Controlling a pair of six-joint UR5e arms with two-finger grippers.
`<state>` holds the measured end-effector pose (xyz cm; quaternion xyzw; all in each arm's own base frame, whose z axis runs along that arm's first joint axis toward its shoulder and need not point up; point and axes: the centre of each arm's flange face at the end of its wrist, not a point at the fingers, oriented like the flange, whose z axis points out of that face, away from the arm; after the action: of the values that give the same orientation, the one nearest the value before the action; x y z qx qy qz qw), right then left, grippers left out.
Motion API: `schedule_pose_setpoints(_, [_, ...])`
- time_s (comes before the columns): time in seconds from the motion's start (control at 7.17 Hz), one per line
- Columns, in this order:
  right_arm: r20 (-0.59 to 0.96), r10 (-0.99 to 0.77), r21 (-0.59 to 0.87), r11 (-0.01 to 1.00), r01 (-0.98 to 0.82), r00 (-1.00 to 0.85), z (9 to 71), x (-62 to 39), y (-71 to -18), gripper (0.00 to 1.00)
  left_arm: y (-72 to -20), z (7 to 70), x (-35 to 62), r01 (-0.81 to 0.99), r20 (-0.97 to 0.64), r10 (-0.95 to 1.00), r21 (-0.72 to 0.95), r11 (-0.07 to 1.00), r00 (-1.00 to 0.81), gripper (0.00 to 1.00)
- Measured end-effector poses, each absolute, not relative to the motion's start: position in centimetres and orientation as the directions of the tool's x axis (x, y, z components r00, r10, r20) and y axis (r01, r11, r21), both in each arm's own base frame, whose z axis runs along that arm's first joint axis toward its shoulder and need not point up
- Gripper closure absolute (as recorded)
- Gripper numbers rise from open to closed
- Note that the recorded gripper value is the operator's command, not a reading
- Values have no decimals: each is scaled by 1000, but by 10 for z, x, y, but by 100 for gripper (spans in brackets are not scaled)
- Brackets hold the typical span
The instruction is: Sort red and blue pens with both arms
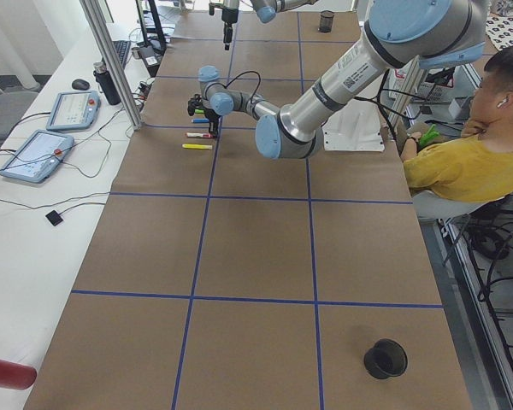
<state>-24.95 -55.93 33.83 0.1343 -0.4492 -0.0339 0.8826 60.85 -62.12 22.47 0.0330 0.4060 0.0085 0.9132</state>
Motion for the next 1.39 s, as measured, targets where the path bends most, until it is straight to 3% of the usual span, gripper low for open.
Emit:
schedule_pose_setpoints(0.14, [783, -181, 268, 962, -60, 595, 339, -250, -560, 0, -621, 226, 608, 11, -741, 43, 68, 998, 670, 82])
schedule_pose_setpoints(0.56, [783, -180, 267, 962, -60, 595, 339, -250, -560, 0, -620, 226, 608, 11, -742, 43, 69, 998, 669, 100])
schedule_pose_setpoints(1.39, [783, -179, 266, 962, -60, 595, 339, -250, -560, 0, -591, 163, 548, 71, -821, 68, 131, 989, 567, 100])
